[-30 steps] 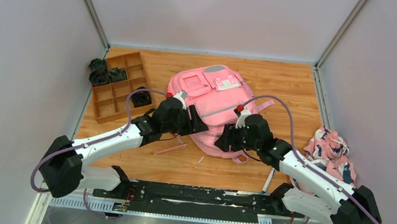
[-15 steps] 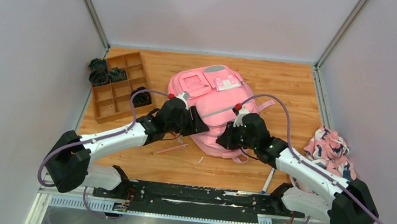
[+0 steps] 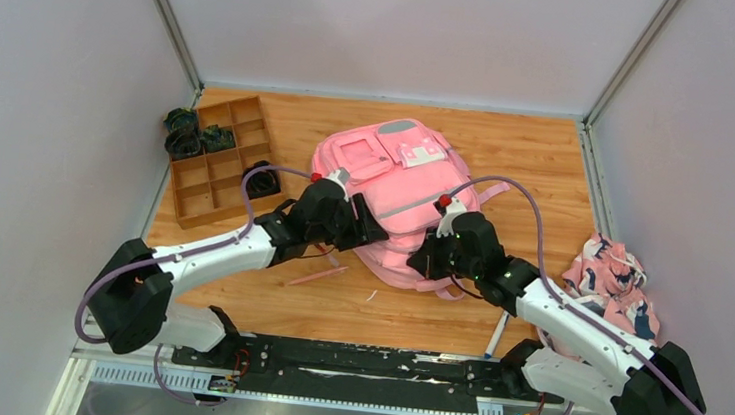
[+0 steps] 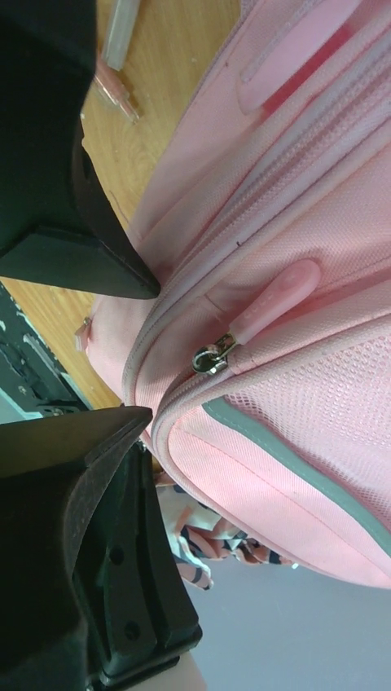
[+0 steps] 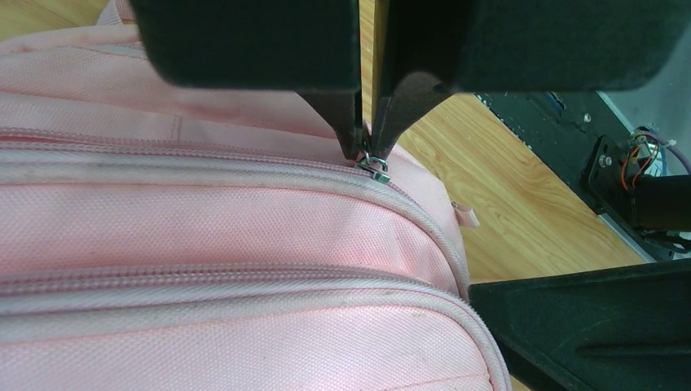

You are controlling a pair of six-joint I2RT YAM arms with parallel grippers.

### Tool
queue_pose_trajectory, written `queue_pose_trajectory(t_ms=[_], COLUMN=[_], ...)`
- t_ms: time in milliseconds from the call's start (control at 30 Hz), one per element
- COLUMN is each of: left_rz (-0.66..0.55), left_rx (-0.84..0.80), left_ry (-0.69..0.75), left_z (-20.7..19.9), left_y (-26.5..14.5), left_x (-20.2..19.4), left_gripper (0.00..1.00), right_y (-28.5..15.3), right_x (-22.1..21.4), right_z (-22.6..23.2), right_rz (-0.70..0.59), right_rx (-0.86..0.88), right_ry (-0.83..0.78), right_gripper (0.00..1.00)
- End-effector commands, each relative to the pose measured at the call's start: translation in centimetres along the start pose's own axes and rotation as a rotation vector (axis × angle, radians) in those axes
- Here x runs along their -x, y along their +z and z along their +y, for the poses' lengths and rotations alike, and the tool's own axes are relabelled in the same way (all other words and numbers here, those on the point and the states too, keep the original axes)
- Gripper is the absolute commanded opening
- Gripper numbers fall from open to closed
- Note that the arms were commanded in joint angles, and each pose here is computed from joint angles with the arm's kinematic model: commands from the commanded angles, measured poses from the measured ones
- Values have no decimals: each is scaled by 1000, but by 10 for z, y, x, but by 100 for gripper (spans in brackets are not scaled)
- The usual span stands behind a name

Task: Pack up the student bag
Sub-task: Zip the student bag at the center of the board.

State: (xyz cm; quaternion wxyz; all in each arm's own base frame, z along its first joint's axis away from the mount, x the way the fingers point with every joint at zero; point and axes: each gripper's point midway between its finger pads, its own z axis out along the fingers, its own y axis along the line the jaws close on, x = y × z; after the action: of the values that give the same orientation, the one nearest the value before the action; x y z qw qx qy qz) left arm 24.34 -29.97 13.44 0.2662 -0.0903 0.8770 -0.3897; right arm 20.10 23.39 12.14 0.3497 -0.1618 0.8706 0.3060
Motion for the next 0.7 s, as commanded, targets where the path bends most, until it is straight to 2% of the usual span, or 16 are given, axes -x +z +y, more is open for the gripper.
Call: queue_pose_trajectory(t_ms=[0, 200, 267, 300, 400, 500, 667], left_rz=[-20, 12, 9, 3, -25, -61, -120], left_rx=[-55, -43, -32, -29, -6, 24, 175], left_ry=[-34, -70, -79, -79, -68, -43, 4], left_z=[-11, -7, -4, -4, 1, 9, 45], left_y=[6, 18, 21, 22, 19, 12, -13], left_x=[7, 1, 1, 2, 10, 29, 62], left_gripper=[55, 41, 34, 28, 0, 0, 0], right_y=[-2, -1, -1, -2, -5, -13, -33], right_x=[-4, -2, -3, -3, -6, -6, -1], right_z=[2, 5, 4, 4, -2, -14, -53], right_rz=[27, 24, 26, 30, 45, 59, 55], right_rx=[0, 11, 9, 6, -20, -94, -311], right_ry=[-15, -12, -13, -17, -38, -72, -103], right_gripper=[0, 0, 0, 0, 0, 0, 0])
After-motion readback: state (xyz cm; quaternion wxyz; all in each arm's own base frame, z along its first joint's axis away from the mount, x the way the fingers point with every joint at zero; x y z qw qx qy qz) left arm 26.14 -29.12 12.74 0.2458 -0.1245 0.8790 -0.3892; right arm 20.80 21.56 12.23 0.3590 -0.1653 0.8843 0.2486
